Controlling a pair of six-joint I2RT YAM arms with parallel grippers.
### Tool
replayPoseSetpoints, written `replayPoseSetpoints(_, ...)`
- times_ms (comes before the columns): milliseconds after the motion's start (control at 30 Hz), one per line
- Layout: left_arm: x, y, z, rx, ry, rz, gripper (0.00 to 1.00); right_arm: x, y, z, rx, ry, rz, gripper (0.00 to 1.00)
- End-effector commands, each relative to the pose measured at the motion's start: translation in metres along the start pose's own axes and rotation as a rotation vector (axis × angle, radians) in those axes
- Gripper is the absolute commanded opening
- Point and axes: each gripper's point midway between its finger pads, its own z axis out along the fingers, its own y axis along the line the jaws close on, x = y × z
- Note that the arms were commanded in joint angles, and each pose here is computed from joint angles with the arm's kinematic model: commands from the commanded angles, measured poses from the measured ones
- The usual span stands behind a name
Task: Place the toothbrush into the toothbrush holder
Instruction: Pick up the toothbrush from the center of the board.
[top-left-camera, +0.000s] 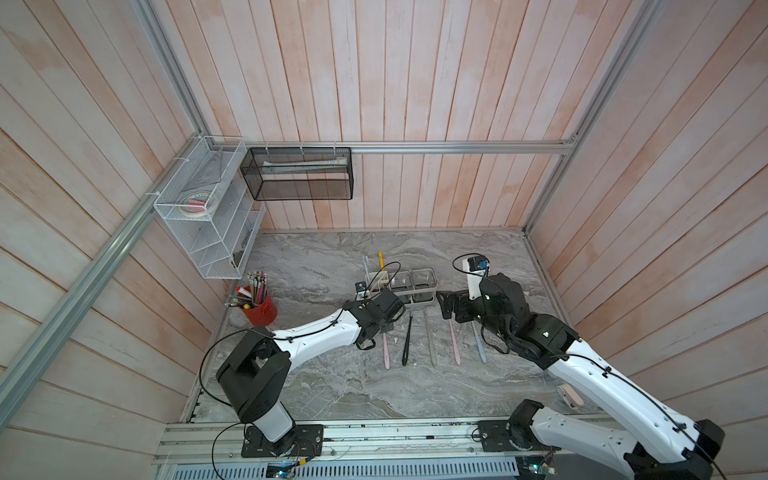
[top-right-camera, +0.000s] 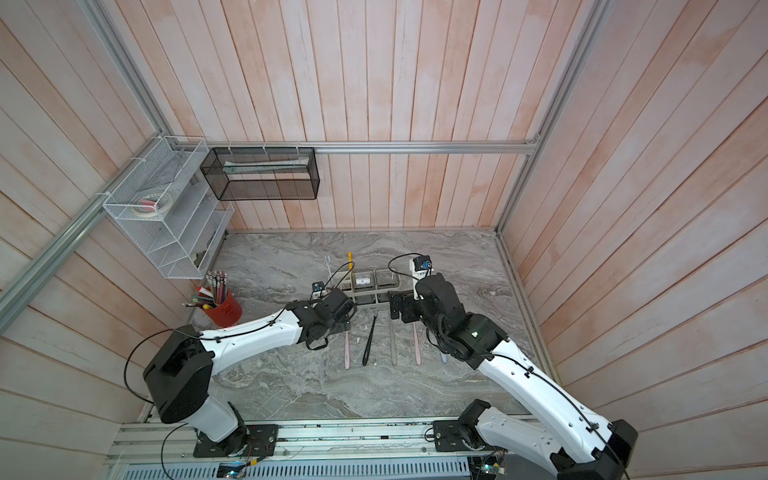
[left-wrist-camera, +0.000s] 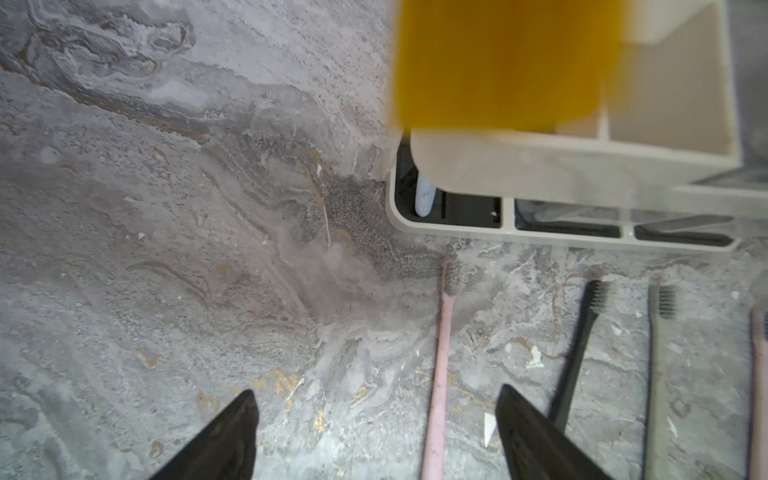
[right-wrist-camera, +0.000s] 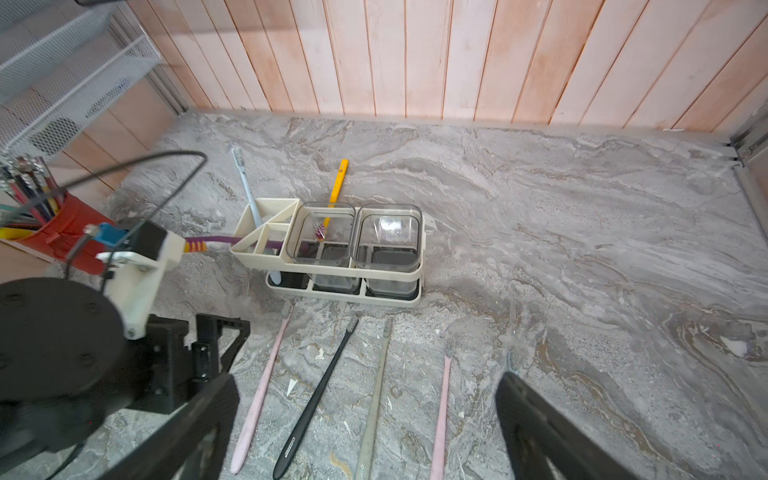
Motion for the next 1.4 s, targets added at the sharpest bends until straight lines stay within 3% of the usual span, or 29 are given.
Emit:
replayPoseSetpoints(0,-0.004,0.002,0.002,-0.054,-0.004,0.014,0.88,-0.004,-0.006,-0.009,0.012,-0.036,-0.012,0.98)
replayPoseSetpoints(333,-0.001,-0.024,0.014,-0.049,0.016,0.057,0.87,-0.011,-0.004,-0.024,-0.033,-0.101,-0.016,0.98)
replayPoseSetpoints(700,0.016,-0.040,0.043,-0.031,0.050,0.084,0.77,-0.011,-0.002,-0.026,-0.054,-0.114,-0.014,0.98)
replayPoseSetpoints(933,0.021,-0.045,0.061,-0.027,0.057,0.112,0.56,-0.009,-0.002,-0.030,-0.066,-0.121,-0.002,0.98)
replayPoseSetpoints(1200,0.021,-0.048,0.074,-0.034,0.055,0.122,0.55,-0.010,-0.001,-0.033,-0.077,-0.123,0.002,0.98)
replayPoseSetpoints(1367,0.024,-0.046,0.083,-0.052,0.065,0.126,0.46,-0.010,0.000,-0.034,-0.080,-0.125,0.003,0.98)
